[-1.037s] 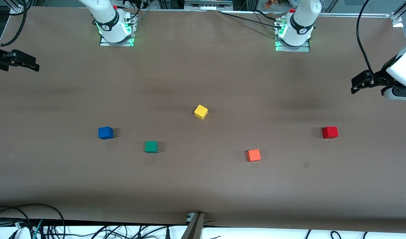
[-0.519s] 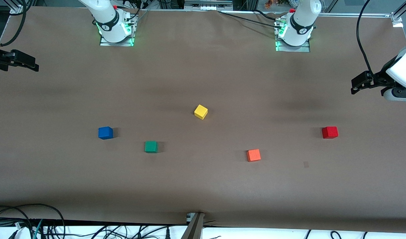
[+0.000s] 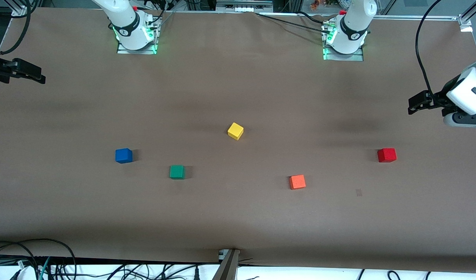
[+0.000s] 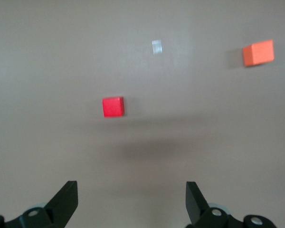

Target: Pass red block to right arm, stack on blue

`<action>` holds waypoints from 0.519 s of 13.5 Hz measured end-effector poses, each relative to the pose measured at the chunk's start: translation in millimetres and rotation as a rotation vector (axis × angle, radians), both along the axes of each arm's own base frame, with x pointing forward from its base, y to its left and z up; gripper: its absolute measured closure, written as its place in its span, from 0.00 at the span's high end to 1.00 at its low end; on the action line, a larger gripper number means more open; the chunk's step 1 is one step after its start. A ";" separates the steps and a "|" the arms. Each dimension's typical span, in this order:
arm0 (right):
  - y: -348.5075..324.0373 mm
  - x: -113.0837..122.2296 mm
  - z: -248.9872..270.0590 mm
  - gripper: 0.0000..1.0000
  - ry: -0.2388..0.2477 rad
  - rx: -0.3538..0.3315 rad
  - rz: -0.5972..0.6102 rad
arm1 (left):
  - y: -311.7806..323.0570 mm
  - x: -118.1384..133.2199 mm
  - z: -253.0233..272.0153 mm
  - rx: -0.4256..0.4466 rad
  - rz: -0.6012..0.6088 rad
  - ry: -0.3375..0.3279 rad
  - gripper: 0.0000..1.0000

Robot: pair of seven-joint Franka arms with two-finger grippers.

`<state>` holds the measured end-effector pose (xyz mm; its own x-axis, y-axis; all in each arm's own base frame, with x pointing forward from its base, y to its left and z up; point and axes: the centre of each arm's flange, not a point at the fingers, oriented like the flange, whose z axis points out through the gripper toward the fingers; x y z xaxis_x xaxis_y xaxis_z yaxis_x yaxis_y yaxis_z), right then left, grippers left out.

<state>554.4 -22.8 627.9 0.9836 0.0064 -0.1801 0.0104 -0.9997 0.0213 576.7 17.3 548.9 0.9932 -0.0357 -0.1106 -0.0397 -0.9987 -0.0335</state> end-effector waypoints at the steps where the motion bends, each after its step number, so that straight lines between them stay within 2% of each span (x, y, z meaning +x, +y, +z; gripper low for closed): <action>1: -0.1 0.7 0.1 1.00 -0.005 0.000 0.000 | 6.7 0.4 -6.0 0.001 0.012 0.020 1.00; 7: -0.8 2.8 -1.4 1.00 -0.009 -0.001 -0.001 | 52.3 18.9 -57.9 -0.008 0.075 0.105 1.00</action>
<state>557.2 -23.6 626.5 0.9851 0.0051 -0.1717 0.0090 -0.9997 0.0222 595.6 69.7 490.9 0.9762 0.0373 -0.2139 0.0327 -0.9992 -0.0249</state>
